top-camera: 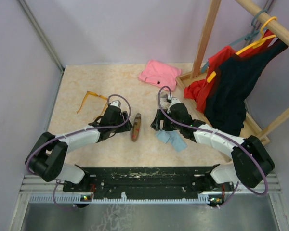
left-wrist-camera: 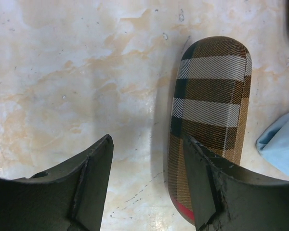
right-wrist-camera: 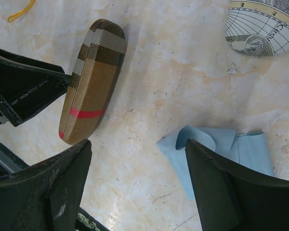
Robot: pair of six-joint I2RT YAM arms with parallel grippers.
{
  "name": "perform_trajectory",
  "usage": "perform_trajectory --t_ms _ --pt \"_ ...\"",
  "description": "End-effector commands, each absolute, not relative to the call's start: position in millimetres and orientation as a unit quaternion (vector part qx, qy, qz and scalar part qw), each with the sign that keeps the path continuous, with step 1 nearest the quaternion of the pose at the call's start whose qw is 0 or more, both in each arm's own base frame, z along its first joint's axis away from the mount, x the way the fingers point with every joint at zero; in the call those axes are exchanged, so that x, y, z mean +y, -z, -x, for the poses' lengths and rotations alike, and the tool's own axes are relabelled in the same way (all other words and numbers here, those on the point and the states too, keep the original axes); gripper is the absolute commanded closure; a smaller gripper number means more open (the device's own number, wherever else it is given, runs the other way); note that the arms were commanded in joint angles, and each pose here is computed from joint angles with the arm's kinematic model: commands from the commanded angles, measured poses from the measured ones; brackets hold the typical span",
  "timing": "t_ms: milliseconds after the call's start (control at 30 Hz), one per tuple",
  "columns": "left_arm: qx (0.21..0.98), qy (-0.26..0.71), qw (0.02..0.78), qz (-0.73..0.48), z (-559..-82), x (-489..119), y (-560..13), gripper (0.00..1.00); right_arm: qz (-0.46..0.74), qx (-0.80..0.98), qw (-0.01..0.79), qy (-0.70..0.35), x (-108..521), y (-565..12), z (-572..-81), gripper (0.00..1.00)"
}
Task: Organize the sunglasses
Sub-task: Adjust the sunglasses case at the center of the board, then pick up the sunglasses case from the center of the board.
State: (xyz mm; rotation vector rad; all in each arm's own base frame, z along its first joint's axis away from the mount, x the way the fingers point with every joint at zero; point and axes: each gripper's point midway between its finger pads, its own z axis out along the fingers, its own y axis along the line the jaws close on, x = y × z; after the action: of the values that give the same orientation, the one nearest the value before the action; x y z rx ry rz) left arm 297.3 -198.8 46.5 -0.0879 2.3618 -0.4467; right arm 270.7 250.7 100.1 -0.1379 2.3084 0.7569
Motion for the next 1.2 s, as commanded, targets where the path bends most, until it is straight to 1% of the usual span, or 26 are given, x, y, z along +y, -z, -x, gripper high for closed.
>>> perform_trajectory --t_ms 0,467,667,800,967,1167 --pt "0.907 0.199 0.37 0.019 -305 -212 -59 0.34 0.05 0.87 0.382 -0.308 260 -124 -284 0.21" --pt "0.906 0.22 0.362 -0.005 -302 -234 -61 0.36 0.042 0.877 0.392 -0.274 246 -121 -287 0.21" --pt "0.904 0.203 0.376 0.012 -302 -223 -71 0.36 0.033 0.89 0.393 -0.23 236 -117 -292 0.22" --pt "0.897 0.177 0.401 0.05 -302 -203 -85 0.33 0.042 0.898 0.405 -0.167 239 -120 -298 0.22" --pt "0.885 0.148 0.432 0.091 -298 -177 -104 0.31 0.058 0.897 0.405 -0.168 280 -128 -300 0.22" --pt "0.874 0.121 0.452 0.132 -287 -149 -112 0.22 0.036 0.913 0.4 -0.076 295 -111 -306 0.2"
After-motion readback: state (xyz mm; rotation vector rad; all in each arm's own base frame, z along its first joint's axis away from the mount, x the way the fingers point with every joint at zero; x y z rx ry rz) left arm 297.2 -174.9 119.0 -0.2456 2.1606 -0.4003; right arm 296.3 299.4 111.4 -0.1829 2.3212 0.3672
